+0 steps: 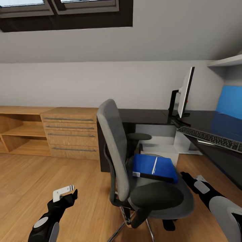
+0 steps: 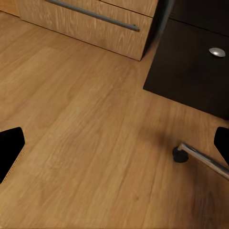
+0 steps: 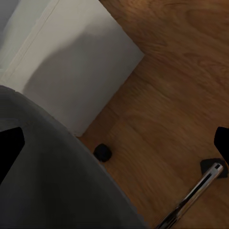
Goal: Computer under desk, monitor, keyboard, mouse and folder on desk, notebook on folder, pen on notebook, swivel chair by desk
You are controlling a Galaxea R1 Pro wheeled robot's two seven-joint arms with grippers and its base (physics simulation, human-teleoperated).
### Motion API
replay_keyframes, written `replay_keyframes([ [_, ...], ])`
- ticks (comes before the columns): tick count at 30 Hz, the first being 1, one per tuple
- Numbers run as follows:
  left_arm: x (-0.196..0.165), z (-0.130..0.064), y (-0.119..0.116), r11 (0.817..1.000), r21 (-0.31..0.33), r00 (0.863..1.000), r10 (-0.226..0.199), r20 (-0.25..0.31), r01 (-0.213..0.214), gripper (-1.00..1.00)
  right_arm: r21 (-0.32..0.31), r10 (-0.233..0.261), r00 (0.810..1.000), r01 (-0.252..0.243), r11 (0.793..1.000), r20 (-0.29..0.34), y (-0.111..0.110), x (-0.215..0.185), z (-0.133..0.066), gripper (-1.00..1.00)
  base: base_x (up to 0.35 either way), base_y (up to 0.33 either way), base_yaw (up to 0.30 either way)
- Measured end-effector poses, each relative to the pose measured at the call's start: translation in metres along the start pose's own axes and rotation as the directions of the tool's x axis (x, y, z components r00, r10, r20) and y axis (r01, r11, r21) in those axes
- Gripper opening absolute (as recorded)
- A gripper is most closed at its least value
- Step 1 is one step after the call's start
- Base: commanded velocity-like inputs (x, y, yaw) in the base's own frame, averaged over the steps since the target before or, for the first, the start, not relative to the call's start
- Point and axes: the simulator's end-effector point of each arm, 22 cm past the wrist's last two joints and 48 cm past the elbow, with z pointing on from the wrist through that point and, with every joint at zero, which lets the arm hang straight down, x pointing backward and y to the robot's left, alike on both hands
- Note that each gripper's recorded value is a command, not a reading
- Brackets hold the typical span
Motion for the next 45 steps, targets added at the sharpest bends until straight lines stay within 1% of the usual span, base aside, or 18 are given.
replay_keyframes([
  [14,-0.0003,0.0000,0.0001,1.000,0.000,1.000,0.000,0.001,0.000,1.00,-0.003,0.003,1.000,-0.003,1.000,-0.002,0.0011,0.0011,0.0000,1.00,-0.001,0.000,0.226],
  [25,0.0000,0.0000,0.0002,1.000,-0.001,1.000,0.001,0.000,-0.001,1.00,-0.005,0.005,1.000,-0.005,1.000,-0.001,0.0017,0.0005,0.0001,1.00,-0.195,0.000,0.215],
  [45,-0.0001,-0.0001,0.0002,1.000,-0.001,1.000,0.001,0.000,-0.001,1.00,-0.005,0.003,1.000,-0.003,1.000,0.000,0.0023,0.0005,-0.0001,1.00,-0.005,0.000,0.235],
])
